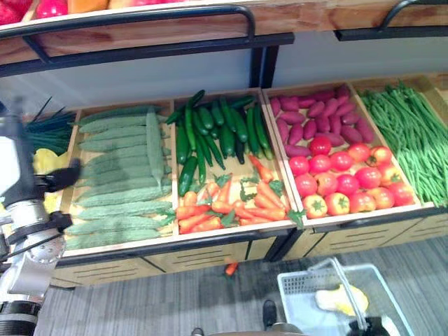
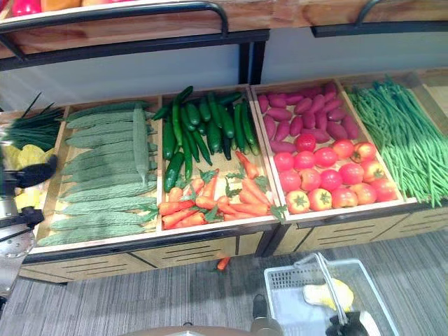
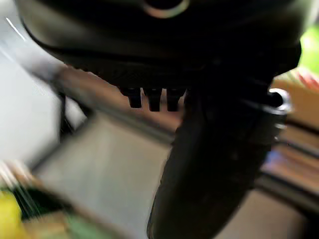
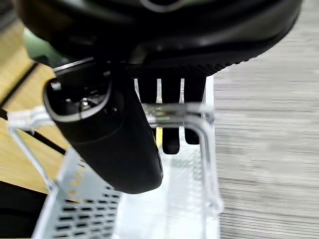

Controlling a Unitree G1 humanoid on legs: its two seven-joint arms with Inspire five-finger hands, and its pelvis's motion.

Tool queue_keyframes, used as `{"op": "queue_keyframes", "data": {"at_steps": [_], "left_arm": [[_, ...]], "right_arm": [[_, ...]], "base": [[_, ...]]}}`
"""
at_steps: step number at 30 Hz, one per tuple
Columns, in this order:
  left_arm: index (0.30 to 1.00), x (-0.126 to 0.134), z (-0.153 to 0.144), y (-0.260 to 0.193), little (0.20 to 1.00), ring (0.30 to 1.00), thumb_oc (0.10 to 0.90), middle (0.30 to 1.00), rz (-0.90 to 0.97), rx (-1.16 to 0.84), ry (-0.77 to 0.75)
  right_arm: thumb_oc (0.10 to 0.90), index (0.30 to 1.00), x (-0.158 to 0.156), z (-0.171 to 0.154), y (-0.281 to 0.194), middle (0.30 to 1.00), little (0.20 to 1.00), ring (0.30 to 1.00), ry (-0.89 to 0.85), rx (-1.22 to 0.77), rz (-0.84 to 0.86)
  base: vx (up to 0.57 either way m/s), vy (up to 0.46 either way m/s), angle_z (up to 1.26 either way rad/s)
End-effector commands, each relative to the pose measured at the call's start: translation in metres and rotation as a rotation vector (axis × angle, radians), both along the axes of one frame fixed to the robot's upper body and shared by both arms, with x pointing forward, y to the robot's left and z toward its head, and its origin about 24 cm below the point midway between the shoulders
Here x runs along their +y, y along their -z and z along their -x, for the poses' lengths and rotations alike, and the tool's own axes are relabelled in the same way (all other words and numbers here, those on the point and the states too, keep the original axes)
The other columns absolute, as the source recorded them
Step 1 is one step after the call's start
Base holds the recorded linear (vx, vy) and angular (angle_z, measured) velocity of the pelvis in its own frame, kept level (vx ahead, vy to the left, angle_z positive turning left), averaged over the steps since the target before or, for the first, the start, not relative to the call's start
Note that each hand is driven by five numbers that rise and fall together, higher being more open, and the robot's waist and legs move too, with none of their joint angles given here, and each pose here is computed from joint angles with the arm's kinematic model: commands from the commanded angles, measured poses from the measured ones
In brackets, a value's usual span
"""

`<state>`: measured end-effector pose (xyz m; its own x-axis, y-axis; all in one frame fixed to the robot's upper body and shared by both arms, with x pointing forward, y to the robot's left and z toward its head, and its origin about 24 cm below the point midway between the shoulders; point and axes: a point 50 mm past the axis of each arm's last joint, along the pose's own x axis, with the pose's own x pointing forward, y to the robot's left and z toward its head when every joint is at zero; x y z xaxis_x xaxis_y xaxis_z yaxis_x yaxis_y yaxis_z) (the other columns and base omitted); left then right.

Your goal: Get the vegetables into the basket

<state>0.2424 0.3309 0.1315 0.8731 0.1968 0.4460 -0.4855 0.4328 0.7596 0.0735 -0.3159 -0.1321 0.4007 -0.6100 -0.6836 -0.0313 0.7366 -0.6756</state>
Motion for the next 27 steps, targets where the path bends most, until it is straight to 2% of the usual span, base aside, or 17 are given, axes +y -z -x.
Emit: {"op": "queue_keyframes", "data": {"at_steps": [1, 6, 10, 15, 19, 27], "left_arm": [[1.0, -0.007, -0.023, -0.049, 1.0, 1.0, 0.9, 1.0, -0.031, -0.024, 0.192], [1.0, -0.034, -0.047, -0.051, 1.0, 1.0, 0.9, 1.0, -0.127, 0.15, 0.36], [1.0, -0.046, -0.058, -0.049, 1.0, 1.0, 0.9, 1.0, -0.156, 0.212, 0.416], [1.0, -0.06, -0.074, -0.046, 1.0, 1.0, 0.9, 1.0, -0.412, 0.38, 0.446], [1.0, -0.073, -0.082, -0.044, 1.0, 1.0, 0.9, 1.0, -0.475, 0.425, 0.497], [1.0, -0.078, -0.093, -0.025, 1.0, 1.0, 0.9, 1.0, -0.448, 0.458, 0.468]], "right_arm": [[0.4, 0.3, -0.019, -0.013, -0.013, 0.3, 0.3, 0.3, -0.063, -0.029, 0.063], [0.4, 0.3, -0.019, -0.019, -0.015, 0.3, 0.3, 0.3, -0.093, -0.026, 0.051], [0.4, 0.3, -0.019, -0.022, -0.016, 0.3, 0.3, 0.3, -0.12, -0.032, 0.048], [0.4, 0.3, -0.024, -0.024, -0.019, 0.3, 0.3, 0.3, -0.113, -0.032, 0.062], [0.4, 0.3, -0.027, -0.024, -0.02, 0.3, 0.3, 0.3, -0.113, -0.024, 0.066], [0.4, 0.3, -0.028, -0.027, -0.021, 0.3, 0.3, 0.3, -0.103, -0.025, 0.064]], "base": [[0.01, 0.011, -0.11], [0.01, 0.01, -0.17], [0.01, 0.004, -0.1], [0.0, 0.0, -0.1], [0.0, 0.001, -0.13], [0.0, 0.002, -0.1]]}}
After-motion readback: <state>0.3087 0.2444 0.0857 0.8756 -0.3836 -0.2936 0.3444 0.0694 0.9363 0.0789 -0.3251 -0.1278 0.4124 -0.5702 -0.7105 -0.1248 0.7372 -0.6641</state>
